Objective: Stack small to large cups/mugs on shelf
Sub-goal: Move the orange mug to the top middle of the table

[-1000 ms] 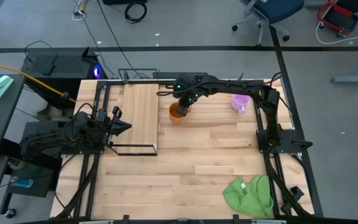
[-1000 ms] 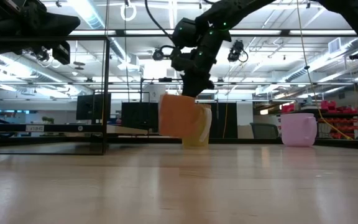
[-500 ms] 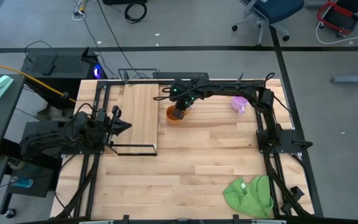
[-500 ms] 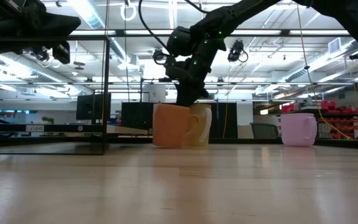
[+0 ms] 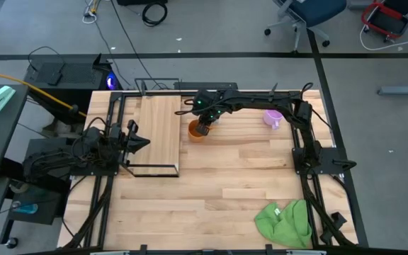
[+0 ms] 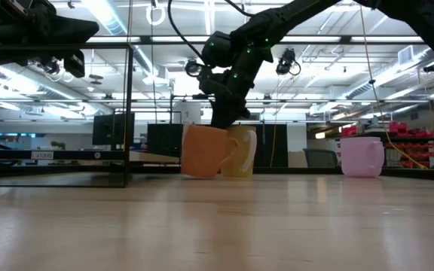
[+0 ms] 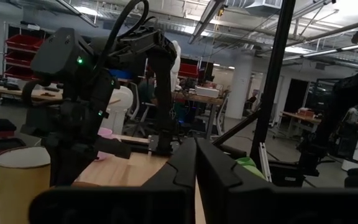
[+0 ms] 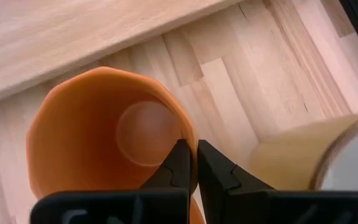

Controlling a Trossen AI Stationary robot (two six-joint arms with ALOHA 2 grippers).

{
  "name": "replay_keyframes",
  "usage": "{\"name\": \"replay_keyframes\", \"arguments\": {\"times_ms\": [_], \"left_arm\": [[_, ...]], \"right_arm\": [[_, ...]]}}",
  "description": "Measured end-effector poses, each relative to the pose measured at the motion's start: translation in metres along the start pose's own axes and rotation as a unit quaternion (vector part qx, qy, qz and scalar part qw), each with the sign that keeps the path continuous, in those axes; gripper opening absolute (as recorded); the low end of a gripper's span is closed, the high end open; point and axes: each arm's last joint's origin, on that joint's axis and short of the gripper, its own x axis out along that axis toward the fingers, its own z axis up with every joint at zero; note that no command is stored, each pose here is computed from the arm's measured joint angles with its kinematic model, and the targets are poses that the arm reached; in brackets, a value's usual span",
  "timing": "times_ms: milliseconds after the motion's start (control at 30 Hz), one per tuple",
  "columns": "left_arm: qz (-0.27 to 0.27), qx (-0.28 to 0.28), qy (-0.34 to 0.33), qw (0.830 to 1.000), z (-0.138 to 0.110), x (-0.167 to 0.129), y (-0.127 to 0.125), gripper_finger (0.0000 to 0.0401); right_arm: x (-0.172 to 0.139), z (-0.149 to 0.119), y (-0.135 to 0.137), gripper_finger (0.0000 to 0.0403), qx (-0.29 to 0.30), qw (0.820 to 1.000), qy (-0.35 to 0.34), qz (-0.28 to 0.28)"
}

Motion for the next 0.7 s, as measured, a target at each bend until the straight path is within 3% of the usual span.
{"name": "replay_keyframes", "arguments": {"times_ms": [700], "left_arm": [[0.000, 0.001, 0.000, 1.000, 0.0000, 0.0000, 0.0000, 0.0012]], "right_arm": [[0.0002, 0.0004, 0.0004, 0.0053, -0.001, 1.000, -0.002, 0.006]]}}
